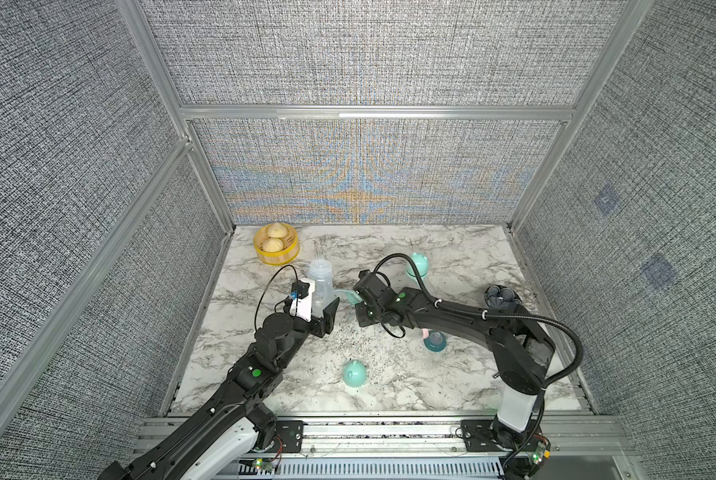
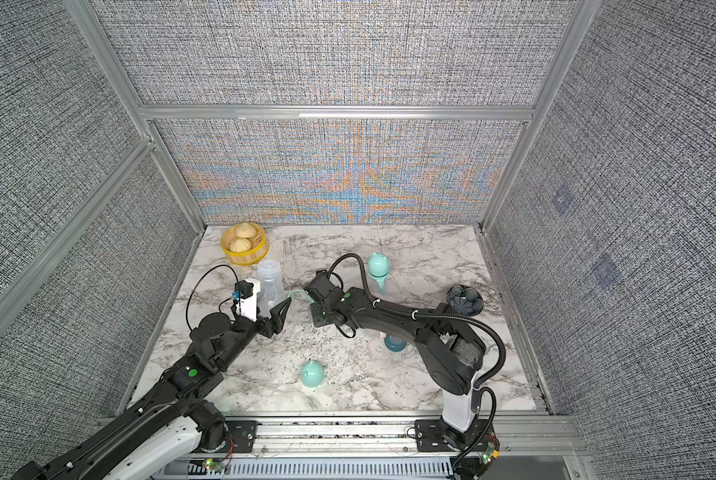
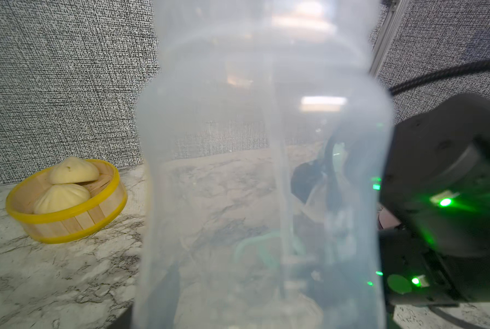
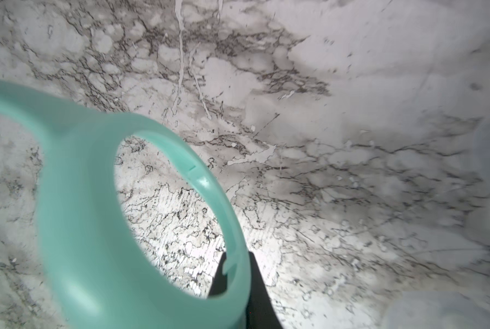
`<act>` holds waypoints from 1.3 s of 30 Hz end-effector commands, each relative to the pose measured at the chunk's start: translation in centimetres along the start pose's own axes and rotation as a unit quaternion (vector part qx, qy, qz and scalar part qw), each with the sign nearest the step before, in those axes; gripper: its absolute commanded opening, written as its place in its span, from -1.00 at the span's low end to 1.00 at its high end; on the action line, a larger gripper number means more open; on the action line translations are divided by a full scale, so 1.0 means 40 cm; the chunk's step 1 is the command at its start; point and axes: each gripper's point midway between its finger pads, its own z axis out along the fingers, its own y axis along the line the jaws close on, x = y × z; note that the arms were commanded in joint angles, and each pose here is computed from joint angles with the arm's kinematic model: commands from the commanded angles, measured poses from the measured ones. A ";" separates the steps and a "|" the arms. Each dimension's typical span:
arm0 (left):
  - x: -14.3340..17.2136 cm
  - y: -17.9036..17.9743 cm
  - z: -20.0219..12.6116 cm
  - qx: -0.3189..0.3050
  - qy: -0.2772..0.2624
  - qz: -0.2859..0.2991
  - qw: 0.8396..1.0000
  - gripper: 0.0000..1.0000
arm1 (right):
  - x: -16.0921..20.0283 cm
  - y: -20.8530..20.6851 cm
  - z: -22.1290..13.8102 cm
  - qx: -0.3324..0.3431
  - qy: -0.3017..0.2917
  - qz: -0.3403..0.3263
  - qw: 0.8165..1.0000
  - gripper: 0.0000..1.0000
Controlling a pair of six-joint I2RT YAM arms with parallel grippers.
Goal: Assemble the baby bottles
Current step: Pick up the handle at the center of the board, then put on the handle of the baby bottle.
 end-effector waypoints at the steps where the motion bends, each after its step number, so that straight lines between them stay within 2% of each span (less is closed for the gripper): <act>1: -0.030 -0.023 0.004 0.026 -0.028 -0.005 0.999 -1.00 | -0.026 -0.057 -0.062 0.053 -0.011 -0.017 0.998 -1.00; 13: -0.016 -0.110 0.035 0.124 -0.034 0.002 0.992 -1.00 | -0.179 -0.149 -0.282 0.173 -0.086 -0.079 0.978 -1.00; 21: 0.004 -0.190 0.081 0.207 0.006 0.017 0.978 -1.00 | -0.230 -0.141 -0.404 0.226 -0.144 -0.133 0.954 -1.00; 32: -0.011 -0.245 0.115 0.265 0.013 0.003 0.964 -1.00 | -0.249 -0.099 -0.487 0.298 -0.198 -0.213 0.909 -1.00; 39: -0.012 -0.254 0.119 0.274 0.012 0.002 0.962 -1.00 | -0.253 -0.062 -0.500 0.311 -0.213 -0.250 0.892 -1.00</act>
